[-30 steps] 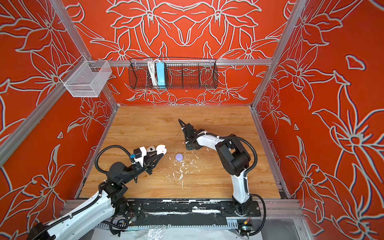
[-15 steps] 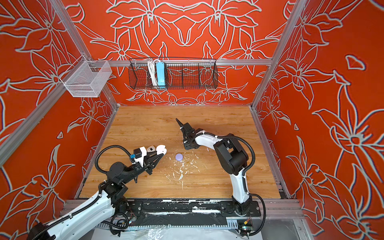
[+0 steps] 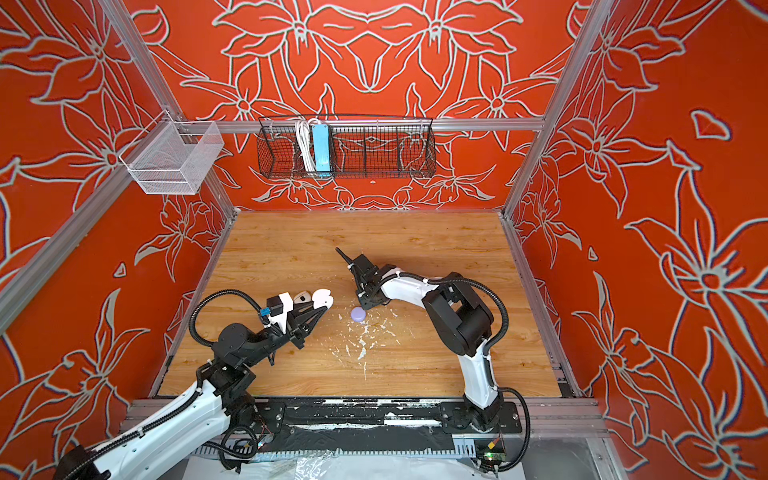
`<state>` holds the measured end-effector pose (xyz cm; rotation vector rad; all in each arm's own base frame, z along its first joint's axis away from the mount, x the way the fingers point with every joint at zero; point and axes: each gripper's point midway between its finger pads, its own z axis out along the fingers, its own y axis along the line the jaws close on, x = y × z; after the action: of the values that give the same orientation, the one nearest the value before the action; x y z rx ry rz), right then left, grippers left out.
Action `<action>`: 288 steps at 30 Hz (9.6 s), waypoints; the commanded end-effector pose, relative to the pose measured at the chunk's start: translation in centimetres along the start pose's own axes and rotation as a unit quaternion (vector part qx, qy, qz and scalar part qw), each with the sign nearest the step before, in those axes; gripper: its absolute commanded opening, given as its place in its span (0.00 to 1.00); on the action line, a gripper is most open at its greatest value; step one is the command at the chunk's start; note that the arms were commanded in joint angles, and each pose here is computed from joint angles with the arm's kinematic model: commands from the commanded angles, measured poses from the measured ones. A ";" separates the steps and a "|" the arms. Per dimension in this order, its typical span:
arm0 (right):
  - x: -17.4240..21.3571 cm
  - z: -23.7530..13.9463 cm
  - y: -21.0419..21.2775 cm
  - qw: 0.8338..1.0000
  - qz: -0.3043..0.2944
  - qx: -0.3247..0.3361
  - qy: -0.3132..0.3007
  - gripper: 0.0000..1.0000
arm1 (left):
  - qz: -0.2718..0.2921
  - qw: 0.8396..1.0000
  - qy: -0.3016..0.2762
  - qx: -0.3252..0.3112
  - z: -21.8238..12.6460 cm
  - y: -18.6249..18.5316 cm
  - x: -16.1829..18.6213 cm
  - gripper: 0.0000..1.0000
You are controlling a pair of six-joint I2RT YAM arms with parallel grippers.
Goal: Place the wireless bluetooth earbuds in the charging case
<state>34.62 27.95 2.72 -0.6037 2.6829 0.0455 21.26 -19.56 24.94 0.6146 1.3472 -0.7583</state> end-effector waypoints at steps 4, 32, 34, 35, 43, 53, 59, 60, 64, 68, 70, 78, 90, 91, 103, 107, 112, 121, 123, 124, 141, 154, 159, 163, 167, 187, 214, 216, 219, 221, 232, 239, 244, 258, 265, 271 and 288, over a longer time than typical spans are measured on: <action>3.0 -0.7 -2.1 0.998 -0.002 0.052 0.036 0.43 | 0.009 1.000 -0.020 0.008 0.2 -0.3 -1.7 0.00; 2.2 0.3 -4.1 0.995 0.044 0.087 0.029 0.34 | 0.011 1.000 -0.023 0.008 0.1 -0.4 -1.8 0.00; 1.8 -0.4 -4.1 0.995 0.051 0.084 0.018 0.33 | 0.011 1.000 -0.021 0.008 0.1 -0.4 -1.7 0.00; 1.5 -1.0 -4.0 0.995 0.056 0.077 0.010 0.33 | 0.011 1.000 -0.020 0.006 0.1 -0.3 -1.6 0.00; -0.9 -4.6 -1.6 0.991 0.120 -0.022 -0.060 0.39 | 0.010 1.000 -0.020 0.008 0.2 -0.4 -1.7 0.00; -1.2 -1.1 -0.9 0.987 0.163 0.005 0.008 0.39 | 0.011 1.000 -0.023 0.008 0.1 -0.4 -1.8 0.00; -0.6 -0.2 -2.3 0.987 0.151 0.049 0.023 0.40 | 0.010 1.000 -0.023 0.009 0.1 -0.4 -1.8 0.00; -0.4 -0.2 -2.5 0.987 0.151 0.054 0.024 0.41 | 0.010 1.000 -0.023 0.009 0.1 -0.5 -1.8 0.00; -0.1 0.1 -2.6 0.987 0.146 0.058 0.026 0.43 | 0.011 1.000 -0.026 0.010 0.0 -0.5 -1.9 0.00; 0.3 0.8 -1.7 0.988 0.146 0.036 0.039 0.42 | 0.011 1.000 -0.024 0.006 0.0 -0.4 -1.8 0.00; 0.3 0.8 -1.6 0.988 0.145 0.033 0.040 0.42 | 0.012 1.000 -0.025 0.007 0.0 -0.4 -1.8 0.00; 0.9 0.2 -2.8 0.986 0.152 0.053 0.029 0.38 | 0.011 1.000 -0.023 0.009 0.1 -0.4 -1.8 0.00; 1.2 0.7 -3.2 0.984 0.169 0.033 0.033 0.32 | 0.012 1.000 -0.025 0.009 0.0 -0.4 -1.8 0.00; 1.2 0.8 -3.3 0.984 0.170 0.033 0.034 0.32 | 0.011 1.000 -0.025 0.010 0.1 -0.5 -1.9 0.00; 2.2 0.1 -2.6 0.986 0.160 0.007 0.040 0.34 | 0.011 1.000 -0.024 0.009 0.0 -0.5 -1.8 0.00; 2.6 0.2 -3.2 0.987 0.154 0.024 0.043 0.34 | 0.011 1.000 -0.022 0.011 0.1 -0.5 -1.8 0.00; 2.7 0.4 -3.1 0.987 0.153 0.021 0.042 0.33 | 0.012 1.000 -0.025 0.010 0.1 -0.5 -1.9 0.00; 2.7 0.7 -3.0 0.986 0.162 0.020 0.037 0.26 | 0.011 1.000 -0.023 0.010 0.1 -0.5 -1.8 0.00; 2.6 0.7 -3.0 0.986 0.165 0.017 0.032 0.25 | 0.012 1.000 -0.024 0.009 0.1 -0.5 -1.8 0.00; 2.6 0.7 -3.0 0.985 0.166 0.017 0.030 0.25 | 0.011 1.000 -0.024 0.010 0.0 -0.5 -1.8 0.00; 1.4 -1.7 -3.6 0.982 0.184 0.008 -0.031 0.19 | 0.019 0.999 -0.032 0.014 0.0 -0.6 -1.6 0.00; -3.3 -16.5 -0.6 0.954 0.133 -0.072 -0.259 0.18 | 0.002 0.999 -0.050 -0.001 0.1 0.1 -0.9 0.00; -3.6 -23.5 2.6 0.921 0.089 -0.135 -0.355 0.18 | 0.008 0.999 -0.047 0.002 0.1 0.0 -0.9 0.00; -3.1 -27.8 4.7 0.892 0.067 -0.188 -0.405 0.17 | 0.012 0.999 -0.050 0.002 0.0 0.0 -0.9 0.00; -2.3 -32.3 7.2 0.851 0.044 -0.257 -0.455 0.17 | 0.012 0.998 -0.053 0.012 0.0 -0.4 -1.1 0.00; -1.9 -35.0 13.1 0.730 0.056 -0.354 -0.581 0.14 | 0.032 0.994 -0.076 0.077 -0.5 -2.8 -2.5 0.00; -0.8 -30.7 15.4 0.742 0.009 -0.352 -0.570 0.15 | 0.023 0.994 -0.084 0.064 -0.9 -2.5 -3.3 0.00; -0.6 -30.5 15.1 0.744 0.012 -0.349 -0.570 0.15 | 0.023 0.994 -0.085 0.064 -1.0 -2.6 -3.4 0.00; -0.3 -30.4 14.8 0.744 0.013 -0.349 -0.570 0.14 | 0.024 0.994 -0.087 0.058 -1.1 -2.4 -3.3 0.00; -0.1 -30.3 14.6 0.746 0.015 -0.346 -0.568 0.14 | 0.026 0.994 -0.087 0.059 -1.1 -2.4 -3.3 0.00; 0.1 -29.4 14.5 0.754 0.021 -0.343 -0.560 0.14 | 0.033 0.993 -0.093 0.063 -1.3 -2.7 -3.5 0.00; 0.1 -29.1 14.4 0.763 0.020 -0.335 -0.553 0.17 | 0.039 0.992 -0.096 0.073 -1.4 -3.0 -3.5 0.00; 0.2 -28.6 14.3 0.766 0.021 -0.331 -0.550 0.17 | 0.045 0.990 -0.102 0.090 -1.6 -3.7 -3.7 0.00; 0.8 -29.2 12.5 0.767 0.029 -0.311 -0.561 0.43 | 0.049 0.990 -0.102 0.082 -1.6 -3.4 -3.6 0.00; 1.6 -31.4 11.8 0.762 0.010 -0.323 -0.562 0.61 | 0.049 0.993 -0.088 0.064 -1.3 -2.7 -3.1 0.00; 0.7 -32.8 12.0 0.797 -0.003 -0.310 -0.518 0.55 | 0.050 0.994 -0.078 0.064 -1.0 -2.6 -2.6 0.00; 1.2 -27.8 11.7 0.868 -0.048 -0.214 -0.445 0.19 | 0.051 0.994 -0.071 0.061 -0.9 -2.5 -2.5 0.00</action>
<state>19.19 34.36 28.24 -0.5656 1.7169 0.7201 18.82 -20.07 25.61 0.7031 1.1860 -0.8003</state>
